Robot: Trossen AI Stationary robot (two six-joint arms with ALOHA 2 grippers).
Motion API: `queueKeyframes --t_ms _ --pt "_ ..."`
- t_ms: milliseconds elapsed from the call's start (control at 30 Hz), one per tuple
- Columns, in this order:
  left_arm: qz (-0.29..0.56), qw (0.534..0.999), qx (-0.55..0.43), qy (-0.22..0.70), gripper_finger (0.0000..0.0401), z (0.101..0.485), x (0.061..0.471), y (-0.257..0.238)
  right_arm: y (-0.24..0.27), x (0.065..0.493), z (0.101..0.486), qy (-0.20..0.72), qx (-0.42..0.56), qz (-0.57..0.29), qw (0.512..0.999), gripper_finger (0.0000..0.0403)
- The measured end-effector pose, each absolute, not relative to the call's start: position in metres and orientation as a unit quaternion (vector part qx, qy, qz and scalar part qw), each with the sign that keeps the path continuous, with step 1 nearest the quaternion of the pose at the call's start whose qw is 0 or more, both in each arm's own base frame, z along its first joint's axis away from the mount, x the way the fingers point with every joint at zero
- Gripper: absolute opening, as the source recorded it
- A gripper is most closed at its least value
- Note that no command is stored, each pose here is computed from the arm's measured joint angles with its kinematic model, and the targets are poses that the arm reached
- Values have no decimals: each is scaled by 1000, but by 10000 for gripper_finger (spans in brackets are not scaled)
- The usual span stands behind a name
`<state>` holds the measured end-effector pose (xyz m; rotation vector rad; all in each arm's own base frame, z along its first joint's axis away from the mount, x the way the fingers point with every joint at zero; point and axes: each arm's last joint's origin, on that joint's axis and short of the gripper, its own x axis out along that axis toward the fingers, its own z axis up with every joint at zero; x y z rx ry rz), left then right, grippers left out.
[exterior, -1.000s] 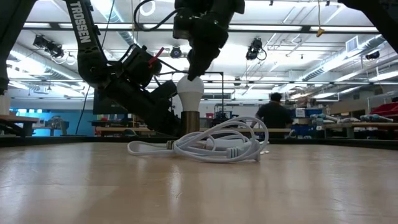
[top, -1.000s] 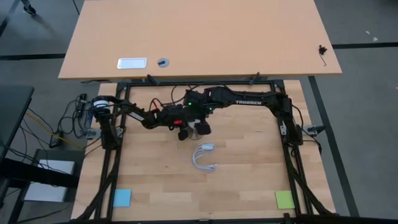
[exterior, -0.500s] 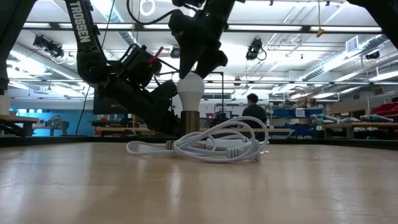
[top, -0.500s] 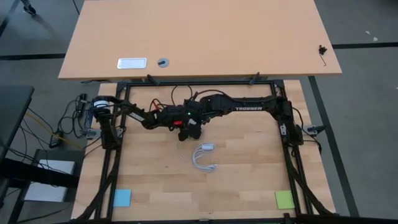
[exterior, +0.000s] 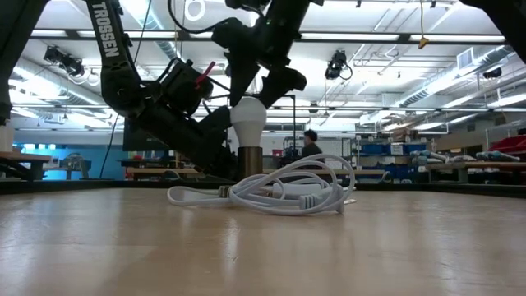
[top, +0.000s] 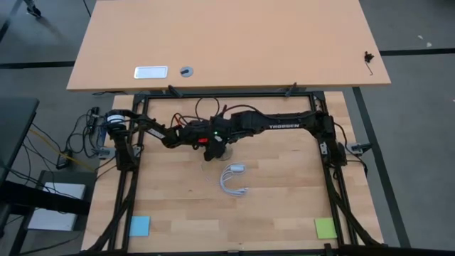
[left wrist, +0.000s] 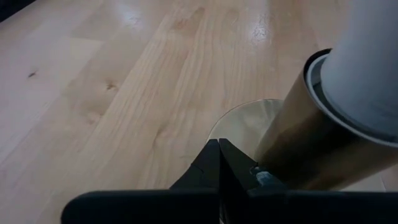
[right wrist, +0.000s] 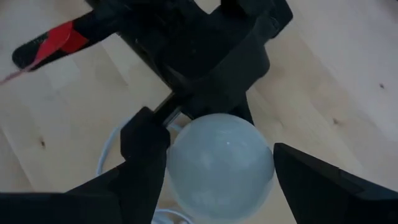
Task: Screw lightbulb
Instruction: Insert the white lightbulb into the golden lamp
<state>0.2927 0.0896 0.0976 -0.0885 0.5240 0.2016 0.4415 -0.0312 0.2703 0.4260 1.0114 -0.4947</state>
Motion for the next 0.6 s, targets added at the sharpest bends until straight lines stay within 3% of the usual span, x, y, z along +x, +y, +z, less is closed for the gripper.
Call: queueKeyframes --t_ms 433,600 --pt "109 960 -41 256 0 98 293 90 -29 419 338 506 85 -161 843 320" --pt "109 961 -40 252 0 99 293 91 -30 403 338 531 35 -176 828 313"
